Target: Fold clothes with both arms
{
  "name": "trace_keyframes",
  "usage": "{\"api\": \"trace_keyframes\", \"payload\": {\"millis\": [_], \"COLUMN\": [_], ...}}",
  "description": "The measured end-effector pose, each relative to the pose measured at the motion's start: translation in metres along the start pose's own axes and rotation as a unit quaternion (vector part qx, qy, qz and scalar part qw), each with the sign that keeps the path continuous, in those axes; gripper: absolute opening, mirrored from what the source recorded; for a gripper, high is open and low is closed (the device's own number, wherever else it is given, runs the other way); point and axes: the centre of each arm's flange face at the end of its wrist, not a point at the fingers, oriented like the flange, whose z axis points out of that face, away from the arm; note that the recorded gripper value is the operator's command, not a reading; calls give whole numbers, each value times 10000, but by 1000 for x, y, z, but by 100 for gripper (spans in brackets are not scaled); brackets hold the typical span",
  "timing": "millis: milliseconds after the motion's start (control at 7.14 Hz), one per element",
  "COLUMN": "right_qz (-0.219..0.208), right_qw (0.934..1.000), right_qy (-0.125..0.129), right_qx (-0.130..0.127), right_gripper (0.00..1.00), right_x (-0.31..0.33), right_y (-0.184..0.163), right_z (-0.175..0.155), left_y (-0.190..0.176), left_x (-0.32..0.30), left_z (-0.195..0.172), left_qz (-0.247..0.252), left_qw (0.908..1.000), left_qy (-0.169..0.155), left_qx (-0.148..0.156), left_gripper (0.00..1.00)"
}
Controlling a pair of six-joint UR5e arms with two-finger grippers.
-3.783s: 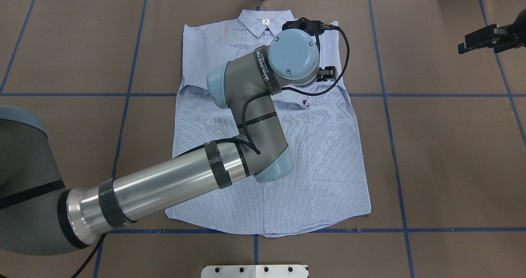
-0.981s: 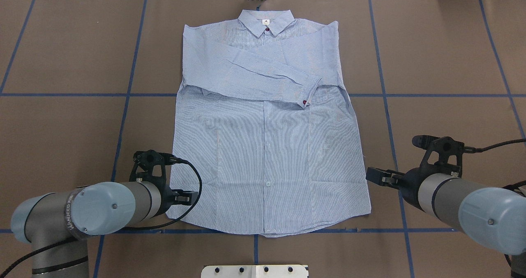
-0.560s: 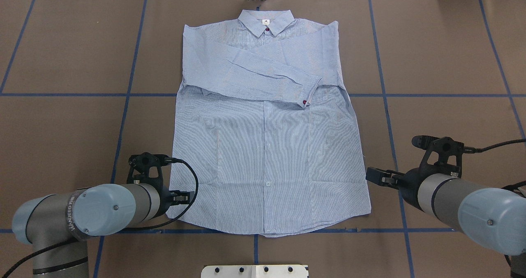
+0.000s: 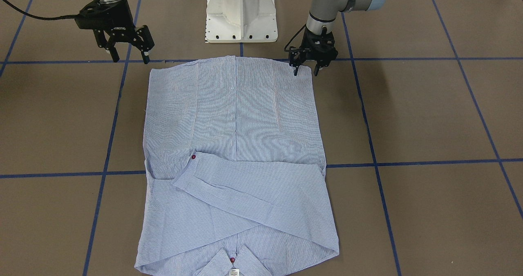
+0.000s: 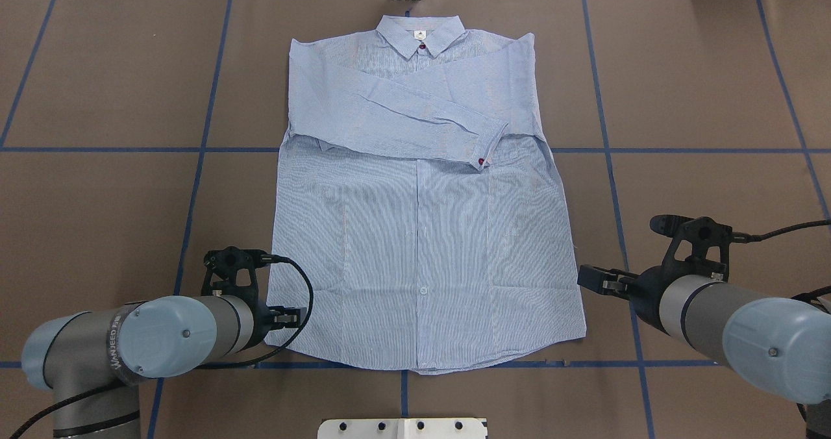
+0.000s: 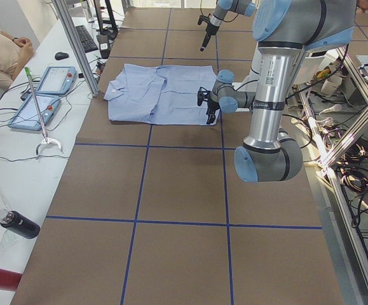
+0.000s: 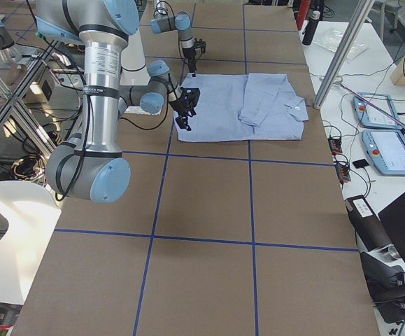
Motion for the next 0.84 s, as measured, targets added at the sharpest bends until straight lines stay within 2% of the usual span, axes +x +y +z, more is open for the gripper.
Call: {"api": "trace_keyframes", "payload": {"millis": [140,560,841], "right_qz": [0,-5,-4], "right_qw": [10000,10000,10000], "right_qy": [0,9,14], "right_qx": [13,29,32], "right_gripper": [100,100,100], "right_x": [0,0,1], "right_y": [0,0,0], "right_z": [0,1,1], "left_y": [2,6,9], "left_x": [-1,-6,-7], "left_z": [1,3,5], "left_qz": [7,17,33], "left_qw": [10000,10000,10000], "left_qy": [-11,-47,-68], "left_qx": [-19,-47,-62], "left_gripper": [73,59,59]}}
